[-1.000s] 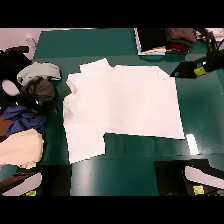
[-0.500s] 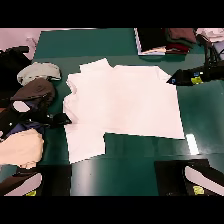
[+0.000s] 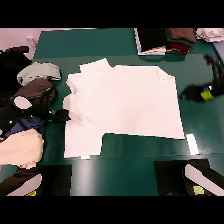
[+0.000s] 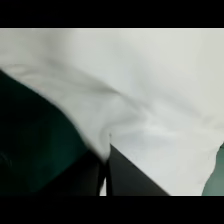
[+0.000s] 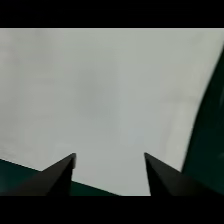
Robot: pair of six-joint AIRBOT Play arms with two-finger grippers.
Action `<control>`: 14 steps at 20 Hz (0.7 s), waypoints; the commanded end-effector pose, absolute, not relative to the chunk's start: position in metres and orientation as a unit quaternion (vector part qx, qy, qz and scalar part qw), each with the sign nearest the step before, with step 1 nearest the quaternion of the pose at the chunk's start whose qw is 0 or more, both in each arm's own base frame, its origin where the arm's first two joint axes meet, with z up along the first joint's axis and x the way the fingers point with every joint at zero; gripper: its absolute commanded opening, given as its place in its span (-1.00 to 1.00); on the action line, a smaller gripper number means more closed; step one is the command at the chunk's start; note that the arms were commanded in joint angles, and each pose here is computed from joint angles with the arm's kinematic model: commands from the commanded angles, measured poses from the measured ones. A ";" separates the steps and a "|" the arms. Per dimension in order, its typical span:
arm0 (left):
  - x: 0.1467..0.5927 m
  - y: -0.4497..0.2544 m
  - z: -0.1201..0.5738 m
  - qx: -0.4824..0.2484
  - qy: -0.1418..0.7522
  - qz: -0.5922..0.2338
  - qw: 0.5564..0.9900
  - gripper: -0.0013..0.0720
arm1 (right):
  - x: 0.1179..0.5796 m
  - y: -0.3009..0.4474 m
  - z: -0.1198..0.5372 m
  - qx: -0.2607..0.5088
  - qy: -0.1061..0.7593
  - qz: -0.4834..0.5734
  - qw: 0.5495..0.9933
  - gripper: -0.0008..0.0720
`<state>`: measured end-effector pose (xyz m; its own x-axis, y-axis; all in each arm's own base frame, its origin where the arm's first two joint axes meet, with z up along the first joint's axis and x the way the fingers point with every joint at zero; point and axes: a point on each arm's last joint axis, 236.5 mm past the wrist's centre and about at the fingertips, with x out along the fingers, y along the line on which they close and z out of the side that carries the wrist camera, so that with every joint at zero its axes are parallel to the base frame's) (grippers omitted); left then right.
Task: Fold the shirts.
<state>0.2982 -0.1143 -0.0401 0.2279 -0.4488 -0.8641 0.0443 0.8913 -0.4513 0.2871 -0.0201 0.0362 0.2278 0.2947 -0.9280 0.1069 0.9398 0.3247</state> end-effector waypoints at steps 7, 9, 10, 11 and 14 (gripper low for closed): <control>0.309 -0.115 -0.021 -0.160 0.577 -0.168 0.783 -0.89 | 0.142 -0.042 -0.093 0.313 0.719 -0.055 0.618 0.39; 0.309 -0.116 -0.021 -0.162 0.576 -0.169 0.783 -0.89 | 0.162 -0.031 -0.096 0.345 0.696 -0.041 0.629 0.39; 0.309 -0.115 -0.021 -0.162 0.577 -0.169 0.783 -0.89 | 0.172 -0.028 -0.096 0.350 0.687 -0.035 0.636 0.35; 0.309 -0.115 -0.021 -0.162 0.577 -0.169 0.783 -0.89 | 0.181 -0.026 -0.096 0.345 0.684 -0.028 0.642 0.34; 0.309 -0.116 -0.020 -0.163 0.576 -0.169 0.783 -0.89 | 0.202 -0.011 -0.093 0.306 0.692 0.008 0.653 0.21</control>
<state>0.3083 -0.1155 -0.0213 0.2756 -0.4513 -0.8488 0.0768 0.8905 -0.4485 0.1821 -0.0206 -0.0901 0.0270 0.4383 -0.8984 0.4679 0.7887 0.3989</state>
